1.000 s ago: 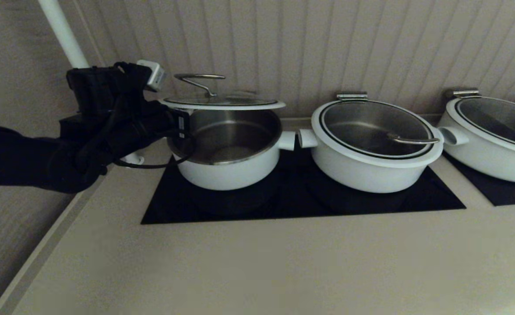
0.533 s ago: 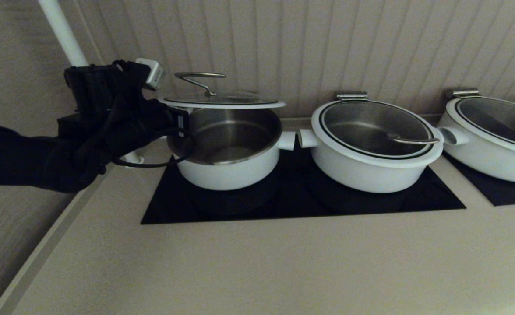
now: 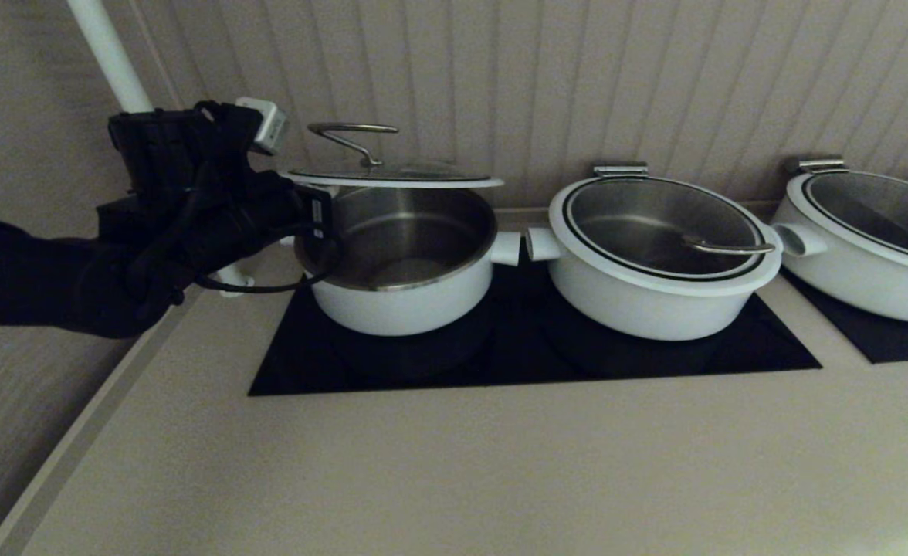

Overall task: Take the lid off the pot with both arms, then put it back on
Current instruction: Open the pot lid completely

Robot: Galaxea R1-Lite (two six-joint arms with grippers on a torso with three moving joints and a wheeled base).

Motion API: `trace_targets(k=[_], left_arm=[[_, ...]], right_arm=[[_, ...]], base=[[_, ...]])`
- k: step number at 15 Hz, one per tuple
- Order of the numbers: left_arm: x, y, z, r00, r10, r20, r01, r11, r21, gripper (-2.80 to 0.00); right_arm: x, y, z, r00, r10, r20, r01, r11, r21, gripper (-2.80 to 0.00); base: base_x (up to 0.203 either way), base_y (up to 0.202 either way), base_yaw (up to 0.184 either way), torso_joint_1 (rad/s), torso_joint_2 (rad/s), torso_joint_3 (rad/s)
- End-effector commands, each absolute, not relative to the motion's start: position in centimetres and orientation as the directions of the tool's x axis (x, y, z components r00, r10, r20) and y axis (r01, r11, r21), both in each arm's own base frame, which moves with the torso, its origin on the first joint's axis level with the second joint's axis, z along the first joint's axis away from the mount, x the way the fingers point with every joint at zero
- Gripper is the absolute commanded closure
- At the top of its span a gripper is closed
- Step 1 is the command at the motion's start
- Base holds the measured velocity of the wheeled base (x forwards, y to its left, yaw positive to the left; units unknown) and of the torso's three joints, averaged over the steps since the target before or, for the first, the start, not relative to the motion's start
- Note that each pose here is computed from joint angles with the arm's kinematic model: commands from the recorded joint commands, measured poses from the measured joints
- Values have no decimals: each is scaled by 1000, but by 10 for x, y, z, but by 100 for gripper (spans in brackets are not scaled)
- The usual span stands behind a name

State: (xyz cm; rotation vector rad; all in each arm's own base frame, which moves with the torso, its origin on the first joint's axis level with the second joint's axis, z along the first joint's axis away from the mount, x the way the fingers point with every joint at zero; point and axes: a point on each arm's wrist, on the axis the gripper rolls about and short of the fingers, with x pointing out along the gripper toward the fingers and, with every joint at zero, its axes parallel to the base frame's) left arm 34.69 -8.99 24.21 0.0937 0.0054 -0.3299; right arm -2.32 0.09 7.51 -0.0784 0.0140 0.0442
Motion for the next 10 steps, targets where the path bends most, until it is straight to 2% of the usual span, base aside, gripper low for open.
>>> trace_targets(k=[1,10], left_arm=[[348,-90,246,946,-324,-5,323,942,92,0],[344,-89,261,945,-323,44,318,943,97,0]], right_arm=[[-23,1,75,999,44,-17,-46,996,-79,0],[-23,1,75,999,44,-17,-46,996,-79,0]], base=[[0,0,0,0,0,0],[0,0,0,0,0,0]])
